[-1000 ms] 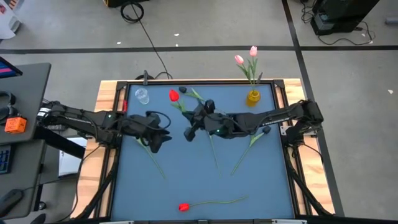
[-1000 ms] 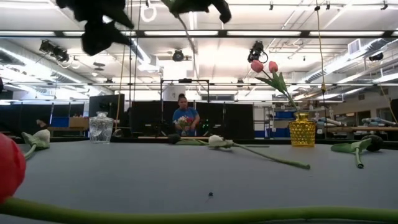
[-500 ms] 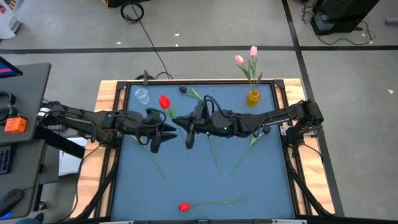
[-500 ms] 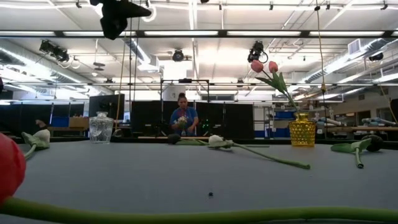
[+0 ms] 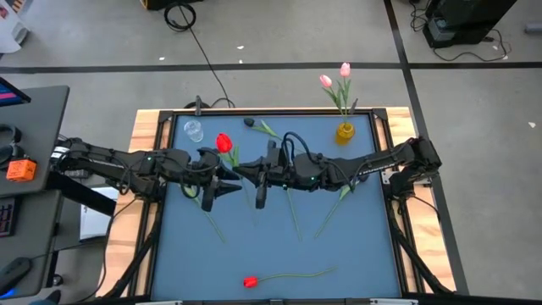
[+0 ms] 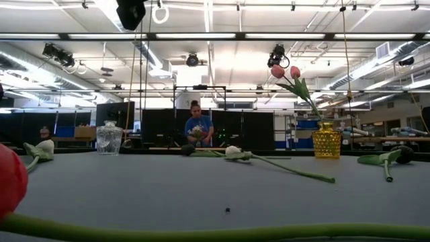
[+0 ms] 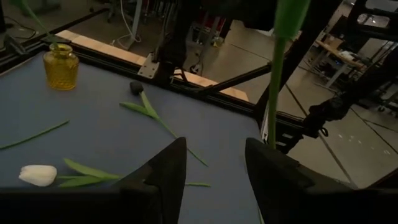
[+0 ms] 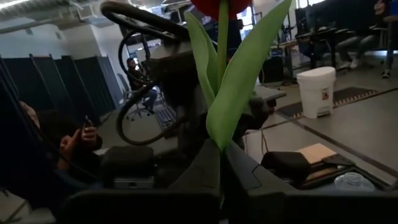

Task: Sort flowers into vase by color
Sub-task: Put the top red flower into the yellow vase

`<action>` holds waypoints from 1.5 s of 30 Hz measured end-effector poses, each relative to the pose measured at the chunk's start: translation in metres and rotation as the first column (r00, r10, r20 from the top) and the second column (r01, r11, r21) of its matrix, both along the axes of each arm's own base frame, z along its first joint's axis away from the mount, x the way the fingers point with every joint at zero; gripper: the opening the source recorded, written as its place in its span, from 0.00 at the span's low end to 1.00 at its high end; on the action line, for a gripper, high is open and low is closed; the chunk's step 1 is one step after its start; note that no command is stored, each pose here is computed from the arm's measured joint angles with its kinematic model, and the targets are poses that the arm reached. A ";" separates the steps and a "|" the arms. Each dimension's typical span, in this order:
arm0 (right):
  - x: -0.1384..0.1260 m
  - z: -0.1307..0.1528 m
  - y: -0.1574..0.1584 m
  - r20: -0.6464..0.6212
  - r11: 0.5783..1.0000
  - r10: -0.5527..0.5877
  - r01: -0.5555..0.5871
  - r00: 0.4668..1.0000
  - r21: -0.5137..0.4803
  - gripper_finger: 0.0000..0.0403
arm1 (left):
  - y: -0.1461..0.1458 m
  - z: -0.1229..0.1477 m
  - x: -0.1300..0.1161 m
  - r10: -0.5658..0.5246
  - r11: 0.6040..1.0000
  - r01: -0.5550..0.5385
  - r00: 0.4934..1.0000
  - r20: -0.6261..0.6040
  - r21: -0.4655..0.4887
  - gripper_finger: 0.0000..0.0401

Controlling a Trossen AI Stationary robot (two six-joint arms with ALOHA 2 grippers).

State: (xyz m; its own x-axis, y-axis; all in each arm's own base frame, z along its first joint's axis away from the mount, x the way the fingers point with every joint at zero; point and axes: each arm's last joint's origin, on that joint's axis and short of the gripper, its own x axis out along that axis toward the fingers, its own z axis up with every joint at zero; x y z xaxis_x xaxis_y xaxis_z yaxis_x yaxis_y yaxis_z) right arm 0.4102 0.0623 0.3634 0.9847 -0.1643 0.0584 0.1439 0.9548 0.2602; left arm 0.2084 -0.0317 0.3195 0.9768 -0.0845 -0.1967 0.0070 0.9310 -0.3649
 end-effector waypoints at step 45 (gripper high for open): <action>-0.007 -0.044 -0.005 0.102 0.998 0.051 -0.055 0.993 0.032 0.01 | -0.010 -0.005 -0.003 -0.049 0.998 0.046 0.997 -0.056 -0.054 0.42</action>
